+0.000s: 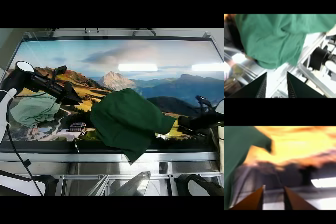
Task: Fold the shirts.
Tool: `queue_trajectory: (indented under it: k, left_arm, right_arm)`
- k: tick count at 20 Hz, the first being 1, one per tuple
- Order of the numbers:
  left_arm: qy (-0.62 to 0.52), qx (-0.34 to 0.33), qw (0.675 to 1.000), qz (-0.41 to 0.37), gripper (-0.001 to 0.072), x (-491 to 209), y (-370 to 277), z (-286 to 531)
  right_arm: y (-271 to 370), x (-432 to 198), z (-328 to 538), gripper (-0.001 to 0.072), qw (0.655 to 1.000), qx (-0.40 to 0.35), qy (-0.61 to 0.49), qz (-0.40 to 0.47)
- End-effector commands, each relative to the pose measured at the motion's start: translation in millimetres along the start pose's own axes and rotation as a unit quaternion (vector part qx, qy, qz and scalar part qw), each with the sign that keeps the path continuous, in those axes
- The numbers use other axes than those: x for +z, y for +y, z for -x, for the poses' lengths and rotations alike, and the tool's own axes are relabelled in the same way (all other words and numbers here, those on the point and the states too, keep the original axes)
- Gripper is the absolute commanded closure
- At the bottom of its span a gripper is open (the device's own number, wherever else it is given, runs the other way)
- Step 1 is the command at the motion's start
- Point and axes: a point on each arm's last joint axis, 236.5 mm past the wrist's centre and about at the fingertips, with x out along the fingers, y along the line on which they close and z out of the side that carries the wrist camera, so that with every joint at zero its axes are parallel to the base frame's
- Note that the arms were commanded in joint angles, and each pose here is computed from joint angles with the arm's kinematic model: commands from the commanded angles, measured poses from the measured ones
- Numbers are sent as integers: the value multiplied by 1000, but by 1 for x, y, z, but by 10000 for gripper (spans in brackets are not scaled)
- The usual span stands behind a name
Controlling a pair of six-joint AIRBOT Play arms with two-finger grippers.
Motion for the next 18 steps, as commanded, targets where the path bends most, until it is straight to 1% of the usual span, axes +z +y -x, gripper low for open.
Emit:
queue_trajectory:
  k: [1, 2, 3, 4, 5, 7, 8, 12, 15, 16, 18]
  left_arm:
    - [17, 2, 1000, -4, 432, -7, 2, -19]
    - [13, 4, 1000, -4, 432, -6, 3, -20]
    - [11, 14, 1000, -4, 432, -4, 7, -20]
    - [15, 34, 999, -5, 432, -6, 15, -22]
    - [22, 65, 998, -6, 432, -8, 28, -22]
    - [25, 120, 992, -2, 432, -9, 50, -22]
    - [17, 132, 991, -6, 432, -4, 54, -23]
    - [-24, 147, 988, -32, 432, 23, 49, -41]
    - [10, 147, 989, -31, 432, 19, 55, -72]
    - [22, 146, 989, -27, 433, 17, 59, -82]
    - [40, 121, 992, -16, 434, 14, 55, -106]
  right_arm:
    - [-55, -7, 15, 446, 997, -35, 7, -75]
    - [-51, -4, 20, 416, 997, -9, -5, -81]
    - [-37, 1, 23, 297, 997, 30, -18, -75]
    - [-20, 9, 25, 202, 995, 69, -31, -65]
    - [-4, 19, 25, 181, 992, 101, -48, -52]
    - [16, 34, 15, 181, 989, 128, -59, -46]
    - [23, 40, 6, 182, 989, 129, -58, -42]
    - [60, 54, -36, 185, 986, 158, -41, -13]
    - [68, 54, -61, 198, 986, 166, -10, -18]
    - [73, 56, -62, 255, 984, 178, -11, -8]
    - [84, 65, -57, 262, 979, 203, -28, 2]
